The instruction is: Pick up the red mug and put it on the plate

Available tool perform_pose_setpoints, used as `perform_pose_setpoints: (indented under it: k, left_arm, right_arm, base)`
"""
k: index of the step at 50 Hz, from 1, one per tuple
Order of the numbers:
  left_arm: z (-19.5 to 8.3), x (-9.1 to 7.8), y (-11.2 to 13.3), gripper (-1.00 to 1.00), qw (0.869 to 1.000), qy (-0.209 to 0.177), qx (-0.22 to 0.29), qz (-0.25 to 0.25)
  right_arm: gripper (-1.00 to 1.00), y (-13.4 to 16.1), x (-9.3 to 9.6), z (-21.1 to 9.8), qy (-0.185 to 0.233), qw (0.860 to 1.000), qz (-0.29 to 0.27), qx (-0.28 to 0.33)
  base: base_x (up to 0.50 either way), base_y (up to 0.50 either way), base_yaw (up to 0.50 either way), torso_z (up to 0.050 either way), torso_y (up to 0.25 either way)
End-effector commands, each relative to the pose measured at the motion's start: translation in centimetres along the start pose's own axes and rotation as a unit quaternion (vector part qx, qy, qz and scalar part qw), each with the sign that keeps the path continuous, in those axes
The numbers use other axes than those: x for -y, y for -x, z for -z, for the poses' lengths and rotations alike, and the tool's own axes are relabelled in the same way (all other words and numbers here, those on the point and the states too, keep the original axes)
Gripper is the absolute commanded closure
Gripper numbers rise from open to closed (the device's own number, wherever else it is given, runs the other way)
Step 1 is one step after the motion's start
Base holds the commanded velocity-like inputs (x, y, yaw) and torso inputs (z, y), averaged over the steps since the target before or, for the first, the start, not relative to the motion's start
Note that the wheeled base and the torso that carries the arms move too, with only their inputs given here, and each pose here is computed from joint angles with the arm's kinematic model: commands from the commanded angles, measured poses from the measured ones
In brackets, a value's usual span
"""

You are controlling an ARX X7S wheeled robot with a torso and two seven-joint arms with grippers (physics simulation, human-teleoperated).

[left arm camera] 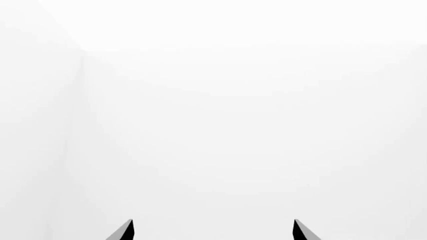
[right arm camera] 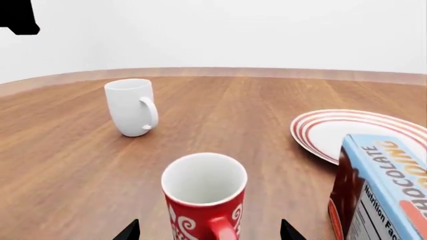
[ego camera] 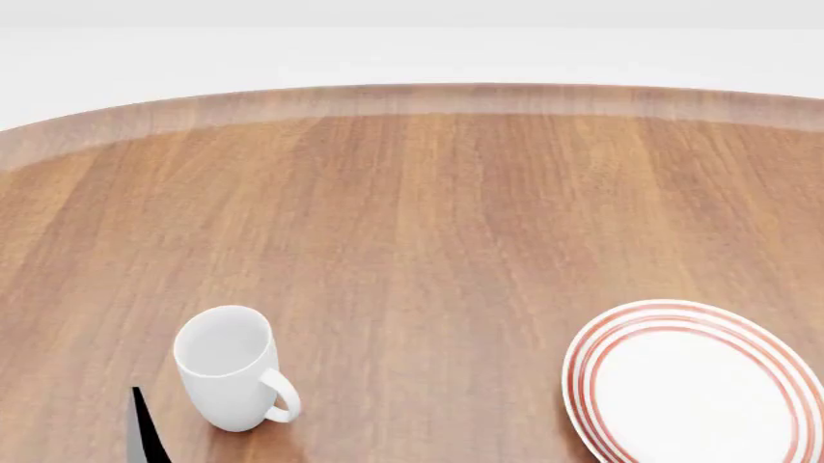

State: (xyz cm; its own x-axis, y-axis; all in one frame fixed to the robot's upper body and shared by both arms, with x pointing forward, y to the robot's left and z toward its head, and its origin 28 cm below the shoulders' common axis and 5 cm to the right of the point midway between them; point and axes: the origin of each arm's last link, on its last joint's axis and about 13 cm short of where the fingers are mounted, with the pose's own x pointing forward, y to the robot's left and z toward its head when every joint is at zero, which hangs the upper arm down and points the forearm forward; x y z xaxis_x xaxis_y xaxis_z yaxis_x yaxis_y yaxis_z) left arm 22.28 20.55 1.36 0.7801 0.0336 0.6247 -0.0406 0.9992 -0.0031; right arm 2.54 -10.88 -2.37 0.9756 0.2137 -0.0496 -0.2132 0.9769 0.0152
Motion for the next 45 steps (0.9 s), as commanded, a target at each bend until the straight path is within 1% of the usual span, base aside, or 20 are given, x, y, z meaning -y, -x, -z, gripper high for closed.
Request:
perform_pose_setpoints:
  k: [1, 17, 34, 45]
  left_arm:
    - [0.0, 0.0, 0.0, -1.0, 1.0, 0.001, 0.001, 0.0]
    - [0.0, 0.0, 0.0, -1.0, 1.0, 0.002, 0.002, 0.001]
    - [0.0, 0.0, 0.0, -1.0, 1.0, 0.002, 0.003, 0.0]
    - [0.0, 0.0, 0.0, -1.0, 1.0, 0.002, 0.003, 0.0]
  right_arm:
    - [-1.0, 0.2, 0.1, 0.2, -0.004, 1.0, 0.003, 0.0]
    - [-1.0, 0.3, 0.2, 0.3, -0.006, 1.0, 0.012, -0.004]
    - [-1.0, 0.1, 0.1, 1.4, -0.008, 1.0, 0.014, -0.018]
    - [-1.0, -0.2, 0.3, 2.1, -0.005, 0.999, 0.022, -0.026]
  base:
    - [0.0, 0.0, 0.0, 0.0, 0.0]
    - [0.0, 0.0, 0.0, 0.0, 0.0]
    - [0.0, 0.0, 0.0, 0.0, 0.0]
    - [0.0, 0.0, 0.0, 0.0, 0.0]
